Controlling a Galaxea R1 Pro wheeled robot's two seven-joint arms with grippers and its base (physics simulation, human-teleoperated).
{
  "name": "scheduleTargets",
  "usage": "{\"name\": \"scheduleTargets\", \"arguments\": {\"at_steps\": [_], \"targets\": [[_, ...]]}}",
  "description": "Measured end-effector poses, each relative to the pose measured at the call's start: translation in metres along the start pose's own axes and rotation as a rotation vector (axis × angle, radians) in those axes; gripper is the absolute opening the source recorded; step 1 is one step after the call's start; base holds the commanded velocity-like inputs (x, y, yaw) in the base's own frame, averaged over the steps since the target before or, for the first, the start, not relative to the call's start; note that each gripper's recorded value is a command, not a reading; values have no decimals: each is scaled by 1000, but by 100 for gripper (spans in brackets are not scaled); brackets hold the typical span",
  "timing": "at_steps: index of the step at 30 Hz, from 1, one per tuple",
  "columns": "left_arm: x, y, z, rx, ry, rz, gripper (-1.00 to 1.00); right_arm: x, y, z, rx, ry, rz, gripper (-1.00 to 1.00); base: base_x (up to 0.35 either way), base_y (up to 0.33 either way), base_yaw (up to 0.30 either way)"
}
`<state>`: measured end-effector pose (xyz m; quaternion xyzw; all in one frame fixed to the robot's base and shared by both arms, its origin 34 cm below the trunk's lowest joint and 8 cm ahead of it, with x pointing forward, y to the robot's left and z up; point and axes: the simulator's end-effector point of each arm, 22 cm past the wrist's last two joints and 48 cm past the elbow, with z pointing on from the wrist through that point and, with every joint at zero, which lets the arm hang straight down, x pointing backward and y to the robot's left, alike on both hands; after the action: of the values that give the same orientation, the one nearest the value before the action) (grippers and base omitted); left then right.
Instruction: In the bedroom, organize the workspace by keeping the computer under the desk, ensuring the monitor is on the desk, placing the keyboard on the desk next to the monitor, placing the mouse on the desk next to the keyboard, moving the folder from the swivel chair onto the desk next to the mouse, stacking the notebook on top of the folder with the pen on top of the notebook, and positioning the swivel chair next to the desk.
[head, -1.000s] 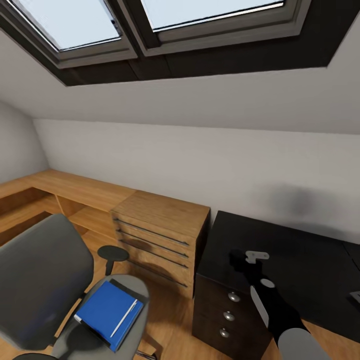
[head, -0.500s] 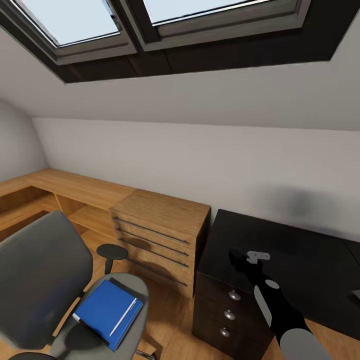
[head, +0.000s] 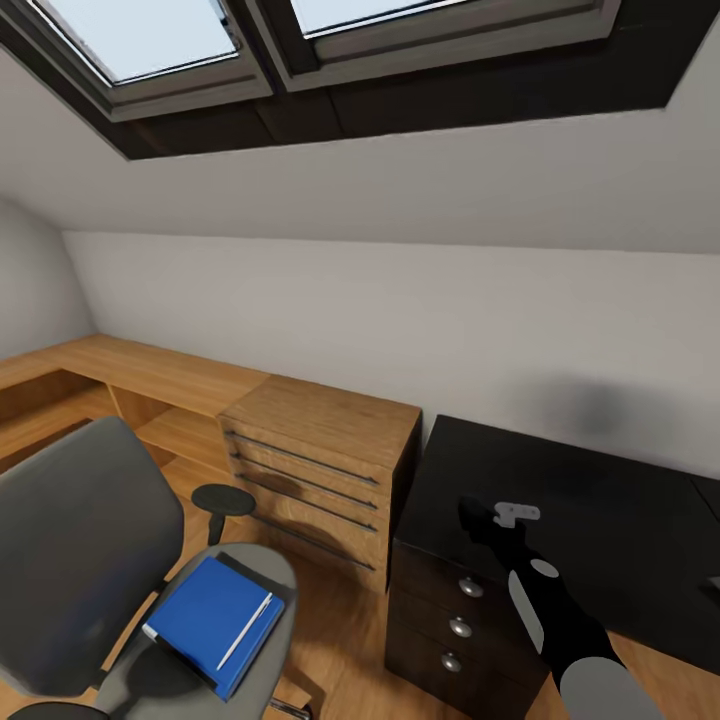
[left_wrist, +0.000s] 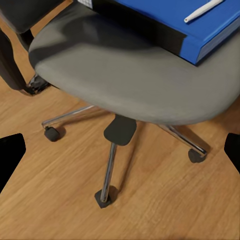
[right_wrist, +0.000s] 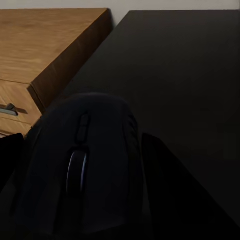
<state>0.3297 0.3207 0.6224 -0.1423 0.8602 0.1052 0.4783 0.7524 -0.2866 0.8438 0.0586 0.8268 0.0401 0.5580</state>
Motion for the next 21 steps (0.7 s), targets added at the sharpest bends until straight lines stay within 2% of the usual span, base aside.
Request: {"name": "scheduleTargets", "arguments": {"at_steps": [21], "targets": [[25,-2,17,0,-1,-1,100,27,-4,13,2,-1,0,-100,0,0,0]]}}
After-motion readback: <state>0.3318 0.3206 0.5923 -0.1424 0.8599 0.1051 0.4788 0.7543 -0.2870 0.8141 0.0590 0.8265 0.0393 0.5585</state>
